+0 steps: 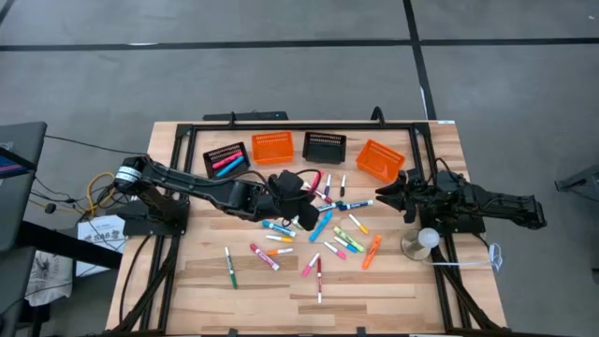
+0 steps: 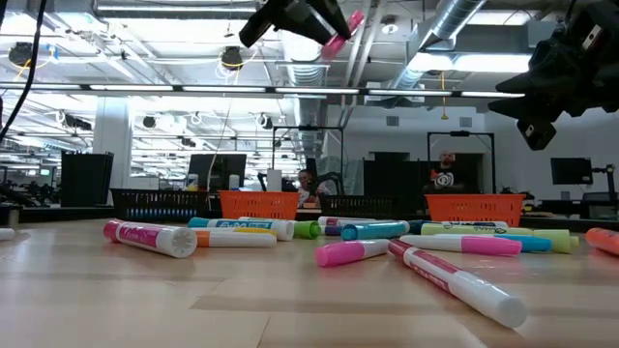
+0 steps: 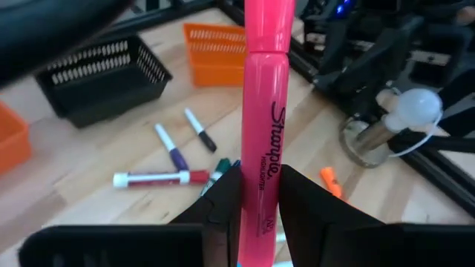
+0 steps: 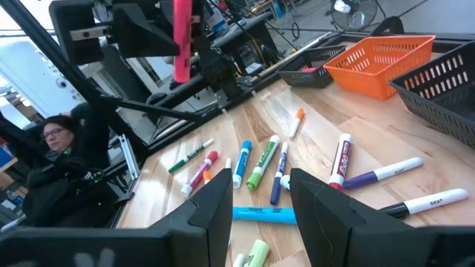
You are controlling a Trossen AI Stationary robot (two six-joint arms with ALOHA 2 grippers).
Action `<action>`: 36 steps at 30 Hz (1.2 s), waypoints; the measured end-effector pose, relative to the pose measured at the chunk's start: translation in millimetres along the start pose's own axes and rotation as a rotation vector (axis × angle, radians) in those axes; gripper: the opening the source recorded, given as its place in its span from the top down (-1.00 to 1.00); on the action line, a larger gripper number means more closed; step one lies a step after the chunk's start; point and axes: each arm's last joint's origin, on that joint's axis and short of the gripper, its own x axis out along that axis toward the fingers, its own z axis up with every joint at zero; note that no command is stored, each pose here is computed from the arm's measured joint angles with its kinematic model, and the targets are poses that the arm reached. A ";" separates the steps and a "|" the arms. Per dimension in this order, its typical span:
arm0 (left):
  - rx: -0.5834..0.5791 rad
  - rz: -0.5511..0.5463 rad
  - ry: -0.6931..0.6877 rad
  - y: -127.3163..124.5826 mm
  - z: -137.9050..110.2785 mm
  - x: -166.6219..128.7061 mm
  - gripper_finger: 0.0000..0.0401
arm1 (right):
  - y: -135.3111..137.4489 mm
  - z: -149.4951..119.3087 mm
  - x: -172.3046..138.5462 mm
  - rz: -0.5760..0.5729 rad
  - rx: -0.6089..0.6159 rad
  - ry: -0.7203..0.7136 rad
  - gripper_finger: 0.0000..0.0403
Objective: Pick & Place Markers
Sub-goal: Put the pink highlighter pen into the left black bin
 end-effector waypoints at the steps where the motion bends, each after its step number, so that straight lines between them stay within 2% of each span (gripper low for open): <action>1: 0.012 0.005 -0.007 0.1 0.2 -0.1 0.64 | 0.0 0.1 0.0 0.000 0.000 -0.001 0.38; 6: 0.071 0.071 -0.054 3.1 2.0 0.5 0.64 | 0.0 0.0 0.0 0.000 0.000 0.000 0.38; 9: 0.116 0.130 -0.026 10.8 0.7 2.9 0.64 | 0.0 0.0 0.0 0.000 0.000 0.000 0.38; 16: 0.260 0.317 0.163 42.5 -7.5 6.4 0.64 | 0.0 0.1 0.0 -0.002 0.000 -0.002 0.38; 20: 0.304 0.397 0.274 61.7 -6.9 8.8 0.64 | -0.8 0.7 0.0 -0.029 0.000 -0.017 0.38; 25: 0.367 0.445 0.395 85.8 -14.4 18.1 0.64 | -1.8 1.7 -0.1 -0.071 0.000 -0.044 0.38; 32: 0.387 0.542 0.604 131.3 -34.6 31.9 0.64 | -1.7 2.1 -0.1 -0.072 0.000 -0.049 0.38; 36: 0.410 0.549 0.711 157.7 -40.3 32.2 0.64 | -1.7 2.1 -0.1 -0.072 0.000 -0.049 0.38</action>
